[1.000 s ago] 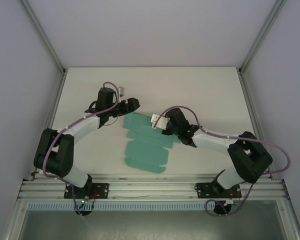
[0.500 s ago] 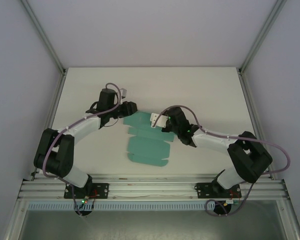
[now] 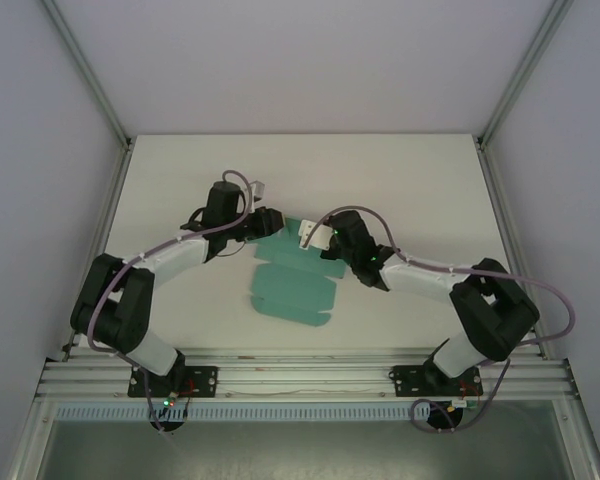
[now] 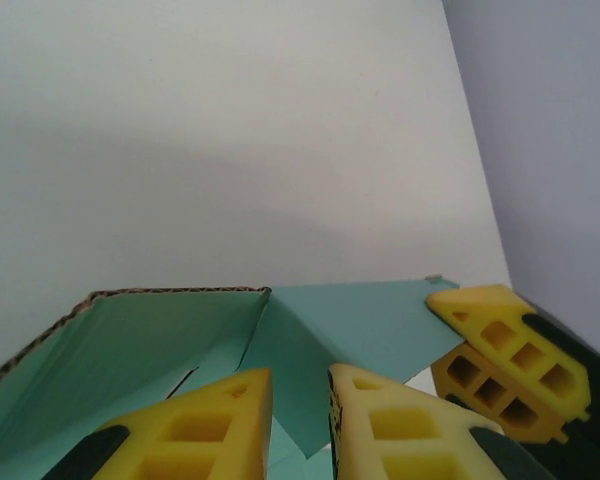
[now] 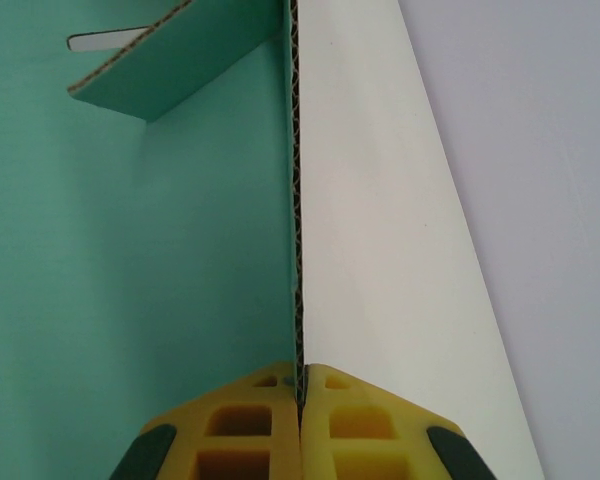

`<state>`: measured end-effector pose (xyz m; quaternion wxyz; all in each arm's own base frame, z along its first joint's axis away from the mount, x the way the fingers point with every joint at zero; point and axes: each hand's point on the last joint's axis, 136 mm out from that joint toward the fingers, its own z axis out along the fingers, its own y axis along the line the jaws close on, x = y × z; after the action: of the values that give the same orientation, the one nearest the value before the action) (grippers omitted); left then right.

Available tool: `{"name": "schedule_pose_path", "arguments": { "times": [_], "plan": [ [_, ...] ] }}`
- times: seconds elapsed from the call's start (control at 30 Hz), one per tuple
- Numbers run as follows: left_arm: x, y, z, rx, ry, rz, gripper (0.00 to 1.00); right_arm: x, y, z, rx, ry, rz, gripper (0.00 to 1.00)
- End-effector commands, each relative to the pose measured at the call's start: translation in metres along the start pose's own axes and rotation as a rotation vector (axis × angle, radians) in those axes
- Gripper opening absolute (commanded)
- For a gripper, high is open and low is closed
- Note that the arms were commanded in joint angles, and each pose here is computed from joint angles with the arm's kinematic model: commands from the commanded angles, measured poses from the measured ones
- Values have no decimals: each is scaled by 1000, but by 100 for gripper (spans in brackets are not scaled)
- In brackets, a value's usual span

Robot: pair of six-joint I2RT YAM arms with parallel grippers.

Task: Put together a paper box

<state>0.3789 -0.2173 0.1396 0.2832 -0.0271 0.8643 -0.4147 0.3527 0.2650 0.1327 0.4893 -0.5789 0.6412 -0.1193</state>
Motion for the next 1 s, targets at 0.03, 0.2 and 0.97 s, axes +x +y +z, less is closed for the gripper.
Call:
{"name": "schedule_pose_path", "arguments": {
  "times": [0.03,0.2,0.97],
  "plan": [
    [-5,-20,12,103,-48,-38,24,-31,-2,1,20,-105,41,0],
    [-7,-40,21,230,-101,-99,24,-41,4,2,0,-173,96,0],
    [17,89,-91,-450,-210,-13,100,-11,-15,-21,81,-103,153,0]
  ]
}}
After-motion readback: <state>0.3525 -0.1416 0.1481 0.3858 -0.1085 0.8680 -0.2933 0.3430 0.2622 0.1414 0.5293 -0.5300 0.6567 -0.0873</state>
